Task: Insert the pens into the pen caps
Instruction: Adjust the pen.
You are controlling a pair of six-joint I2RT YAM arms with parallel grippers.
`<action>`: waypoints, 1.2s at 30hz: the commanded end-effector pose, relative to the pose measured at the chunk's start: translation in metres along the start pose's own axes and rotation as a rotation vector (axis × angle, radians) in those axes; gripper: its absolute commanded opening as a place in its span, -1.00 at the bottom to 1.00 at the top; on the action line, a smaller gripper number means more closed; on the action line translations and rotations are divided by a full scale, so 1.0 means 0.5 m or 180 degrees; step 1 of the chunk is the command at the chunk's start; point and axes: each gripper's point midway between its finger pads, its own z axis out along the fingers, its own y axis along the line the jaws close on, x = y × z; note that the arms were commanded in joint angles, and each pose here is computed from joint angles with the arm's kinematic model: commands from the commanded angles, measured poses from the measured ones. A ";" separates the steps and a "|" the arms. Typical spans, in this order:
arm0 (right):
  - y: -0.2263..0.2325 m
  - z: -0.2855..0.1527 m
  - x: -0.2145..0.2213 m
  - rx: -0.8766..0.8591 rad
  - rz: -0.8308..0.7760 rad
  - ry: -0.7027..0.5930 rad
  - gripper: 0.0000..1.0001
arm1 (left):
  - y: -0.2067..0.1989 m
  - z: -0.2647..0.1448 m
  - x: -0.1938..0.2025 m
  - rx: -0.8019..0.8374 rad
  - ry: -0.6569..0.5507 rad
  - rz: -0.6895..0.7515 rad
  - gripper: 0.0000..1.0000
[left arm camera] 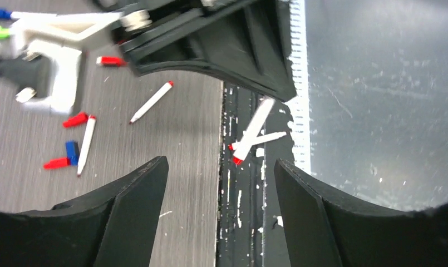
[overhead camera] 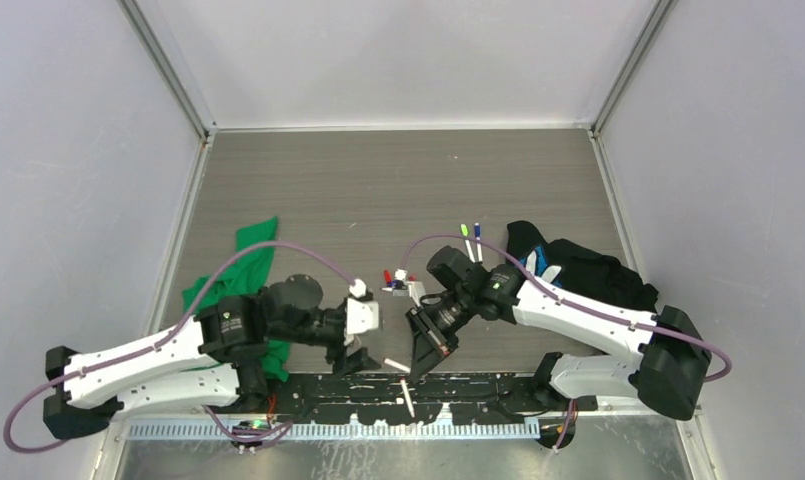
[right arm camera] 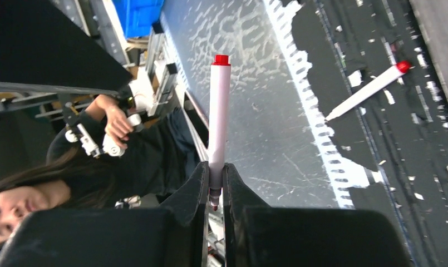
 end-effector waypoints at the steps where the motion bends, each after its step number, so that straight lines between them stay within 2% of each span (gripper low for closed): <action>1: 0.062 -0.014 0.012 -0.0417 -0.0079 0.0239 -0.99 | -0.021 0.026 -0.016 -0.0005 -0.0077 0.0815 0.41; 6: 0.065 -0.010 0.006 -0.0456 -0.0043 0.0291 -0.99 | -0.051 0.058 -0.006 0.0013 0.0090 0.1243 0.30; 11: 0.063 -0.005 -0.003 -0.0465 -0.0040 0.0299 -0.99 | -0.062 0.094 0.012 0.0068 0.0319 0.1460 0.21; 14: 0.059 0.000 -0.008 -0.0471 -0.0013 0.0305 -0.99 | -0.075 0.111 0.009 0.0078 0.0347 0.1575 0.07; 19: 0.055 0.005 -0.010 -0.0478 0.0022 0.0317 -0.99 | -0.071 0.123 0.003 -0.0003 0.0361 0.1650 -0.28; 26: 0.047 0.010 -0.010 -0.0461 0.0078 0.0345 -0.99 | -0.082 0.135 0.007 0.0073 0.0361 0.1574 -0.39; 28: 0.048 0.010 -0.010 -0.0467 0.0083 0.0351 -0.99 | -0.083 0.137 0.012 0.0090 0.0398 0.1570 -0.50; 32: 0.050 0.009 -0.013 -0.0451 0.0084 0.0335 -0.99 | -0.082 0.136 0.020 0.0089 0.0457 0.1569 -0.93; 33: 0.047 0.009 -0.018 -0.0411 0.0083 0.0298 -0.99 | -0.080 0.135 0.021 0.0071 0.0465 0.1565 -0.99; 34: 0.044 0.006 -0.025 -0.0361 0.0084 0.0246 -0.91 | -0.076 0.133 0.022 0.0033 0.0476 0.1556 -1.00; 36: 0.031 -0.009 -0.048 -0.0210 0.0042 0.0076 -0.51 | -0.063 0.127 0.024 -0.0084 0.0514 0.1513 -1.00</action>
